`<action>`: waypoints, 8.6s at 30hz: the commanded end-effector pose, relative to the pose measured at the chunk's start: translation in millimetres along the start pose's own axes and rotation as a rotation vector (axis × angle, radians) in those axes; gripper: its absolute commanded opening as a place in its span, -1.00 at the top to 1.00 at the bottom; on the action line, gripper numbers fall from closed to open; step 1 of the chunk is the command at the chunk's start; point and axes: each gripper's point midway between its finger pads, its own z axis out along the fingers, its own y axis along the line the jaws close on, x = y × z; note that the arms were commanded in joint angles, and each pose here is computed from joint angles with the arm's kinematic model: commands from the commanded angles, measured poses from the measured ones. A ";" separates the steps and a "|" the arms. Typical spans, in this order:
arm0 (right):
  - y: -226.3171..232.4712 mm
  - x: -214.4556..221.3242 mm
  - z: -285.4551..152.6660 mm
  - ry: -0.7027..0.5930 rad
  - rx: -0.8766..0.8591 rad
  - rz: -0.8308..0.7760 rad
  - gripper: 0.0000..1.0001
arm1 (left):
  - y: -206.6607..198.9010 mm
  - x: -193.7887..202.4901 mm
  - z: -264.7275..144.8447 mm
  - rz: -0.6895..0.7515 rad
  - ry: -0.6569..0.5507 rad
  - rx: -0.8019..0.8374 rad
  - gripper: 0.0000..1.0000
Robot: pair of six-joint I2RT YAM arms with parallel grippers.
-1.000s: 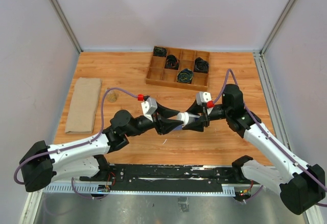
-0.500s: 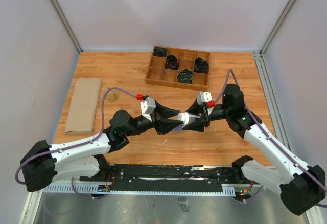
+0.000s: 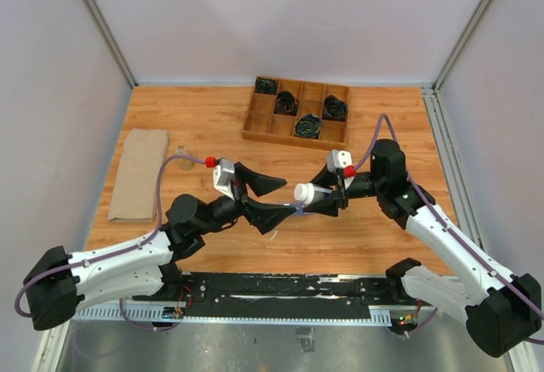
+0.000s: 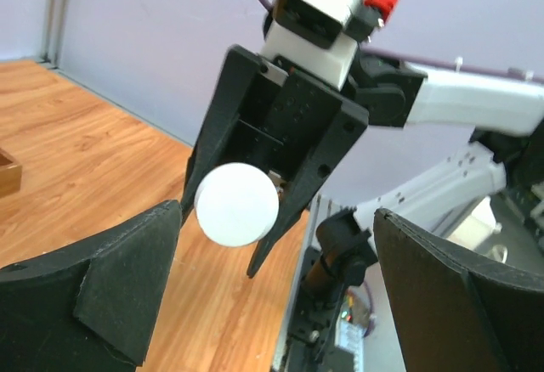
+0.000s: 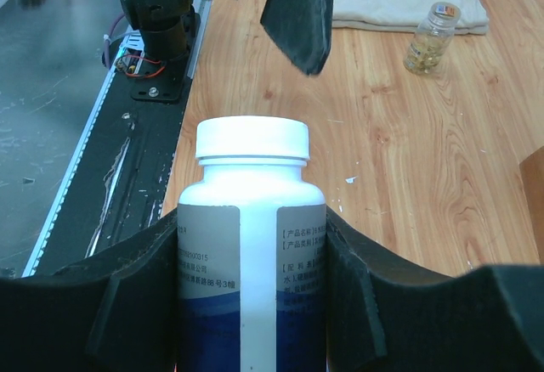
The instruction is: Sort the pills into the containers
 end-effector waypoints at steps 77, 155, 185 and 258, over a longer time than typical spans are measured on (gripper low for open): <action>-5.5 -12.6 -2.6 -0.051 0.010 0.026 0.74 | -1.5 13.8 36.1 -0.207 0.013 -0.244 0.32; -17.0 -4.5 -13.6 -0.039 0.096 -0.104 0.75 | 37.6 -3.7 33.7 -0.427 0.003 -0.561 -0.56; -17.6 -5.2 -13.0 -0.043 0.096 -0.085 0.76 | 16.4 18.6 41.7 -0.374 0.080 -0.400 0.63; -15.4 -6.9 -13.1 -0.049 0.087 -0.093 0.76 | 56.3 4.7 26.6 -0.327 -0.022 -0.627 -0.49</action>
